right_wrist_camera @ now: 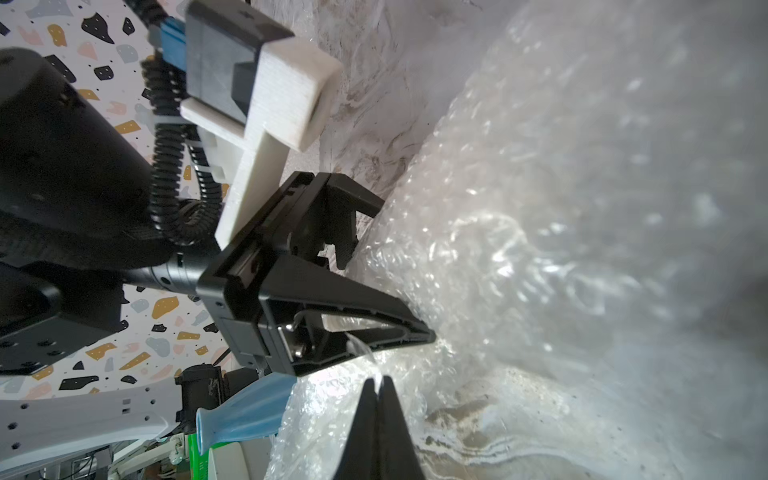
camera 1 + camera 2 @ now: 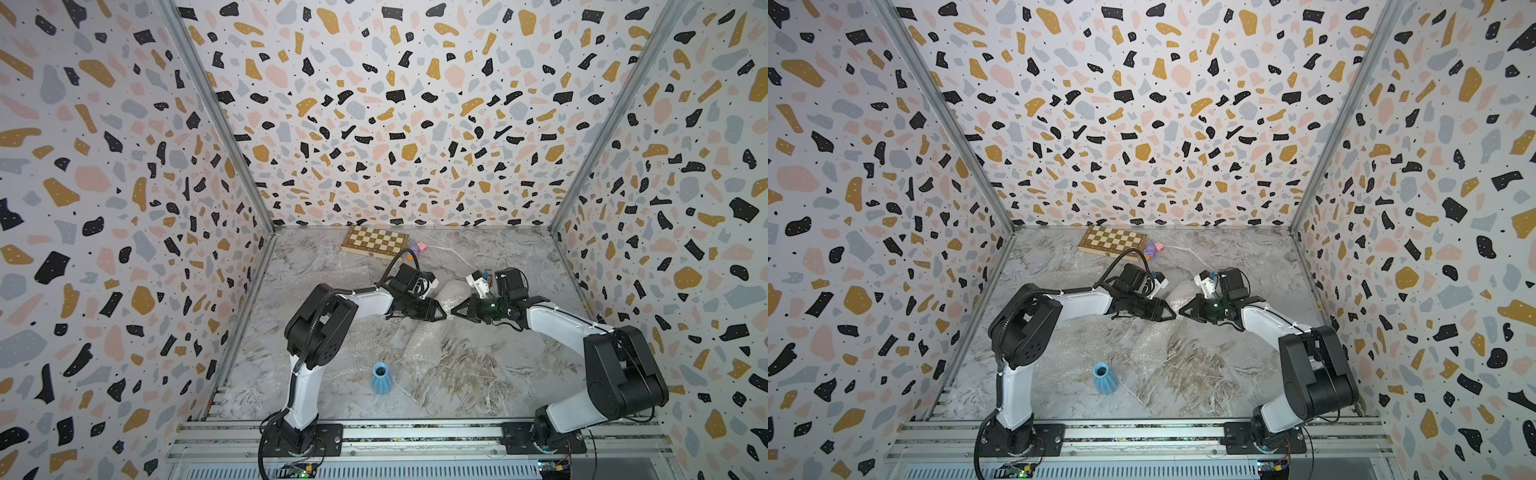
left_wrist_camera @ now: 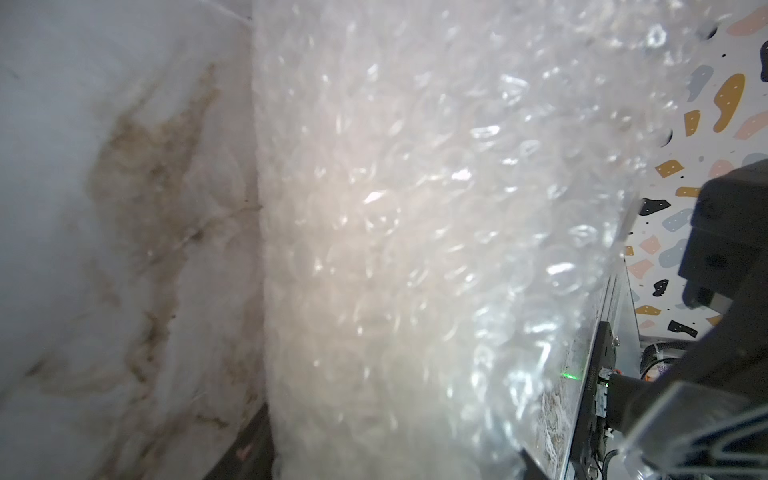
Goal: Wrap vases in bubble wrap
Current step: Stick the tape on the bubble wrap.
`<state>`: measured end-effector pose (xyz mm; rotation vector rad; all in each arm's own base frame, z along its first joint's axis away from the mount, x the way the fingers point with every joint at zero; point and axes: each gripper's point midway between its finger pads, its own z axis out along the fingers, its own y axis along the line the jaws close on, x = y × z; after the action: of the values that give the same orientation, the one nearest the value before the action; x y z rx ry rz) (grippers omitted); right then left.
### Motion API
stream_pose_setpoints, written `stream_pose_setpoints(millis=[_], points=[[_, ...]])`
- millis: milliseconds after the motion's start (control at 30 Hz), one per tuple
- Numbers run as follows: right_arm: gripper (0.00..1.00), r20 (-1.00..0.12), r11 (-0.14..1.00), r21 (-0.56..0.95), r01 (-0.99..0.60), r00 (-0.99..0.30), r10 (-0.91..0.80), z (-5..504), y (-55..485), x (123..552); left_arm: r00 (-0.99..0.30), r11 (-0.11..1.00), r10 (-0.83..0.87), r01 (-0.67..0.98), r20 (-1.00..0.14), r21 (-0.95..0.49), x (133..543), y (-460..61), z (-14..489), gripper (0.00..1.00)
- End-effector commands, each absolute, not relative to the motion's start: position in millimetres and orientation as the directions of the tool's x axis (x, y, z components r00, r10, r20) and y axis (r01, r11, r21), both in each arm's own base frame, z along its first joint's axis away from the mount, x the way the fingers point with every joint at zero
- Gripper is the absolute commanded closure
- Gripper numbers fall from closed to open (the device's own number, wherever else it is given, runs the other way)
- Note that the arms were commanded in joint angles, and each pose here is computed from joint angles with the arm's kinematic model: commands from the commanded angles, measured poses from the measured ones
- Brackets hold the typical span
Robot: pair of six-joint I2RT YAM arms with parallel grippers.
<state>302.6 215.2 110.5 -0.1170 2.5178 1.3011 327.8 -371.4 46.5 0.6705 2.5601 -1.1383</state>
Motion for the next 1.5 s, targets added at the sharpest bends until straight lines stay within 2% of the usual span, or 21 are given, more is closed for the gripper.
stream_pose_setpoints(millis=[0,300,567,800,867,967,1133,1200,1333,1467], points=[[1.0,-0.336,0.589,0.77,-0.247,-0.941,0.044,110,217,298,-0.881,0.669,0.37,0.473,-0.294,-0.573,311,-350,0,0.43],[1.0,-0.302,0.645,0.739,-0.195,-0.952,0.057,84,213,309,-0.882,0.674,0.368,0.472,-0.295,-0.568,311,-348,0,0.44],[1.0,-0.298,0.64,0.744,-0.192,-0.953,0.06,72,219,325,-0.883,0.671,0.367,0.469,-0.292,-0.574,310,-349,-1,0.44],[0.88,-0.294,0.643,0.747,-0.17,-0.952,0.089,66,219,330,-0.885,0.669,0.369,0.466,-0.286,-0.579,308,-348,-2,0.44],[0.8,-0.291,0.657,0.737,-0.16,-0.952,0.095,64,217,329,-0.886,0.673,0.367,0.464,-0.285,-0.576,308,-347,-4,0.44],[0.6,-0.291,0.687,0.712,-0.147,-0.952,0.098,61,211,327,-0.888,0.676,0.361,0.459,-0.284,-0.576,309,-346,-5,0.44],[0.58,-0.285,0.714,0.689,-0.128,-0.953,0.104,62,200,318,-0.888,0.676,0.36,0.46,-0.286,-0.577,309,-346,-4,0.44],[0.52,-0.288,0.725,0.68,-0.112,-0.95,0.123,65,192,315,-0.889,0.679,0.359,0.457,-0.283,-0.575,309,-344,-5,0.44],[0.52,-0.271,0.755,0.651,-0.073,-0.952,0.142,66,175,308,-0.889,0.68,0.357,0.457,-0.285,-0.573,309,-343,-5,0.44],[0.52,-0.271,0.745,0.659,-0.103,-0.957,0.107,63,180,302,-0.889,0.678,0.357,0.458,-0.287,-0.575,309,-343,-4,0.44]])
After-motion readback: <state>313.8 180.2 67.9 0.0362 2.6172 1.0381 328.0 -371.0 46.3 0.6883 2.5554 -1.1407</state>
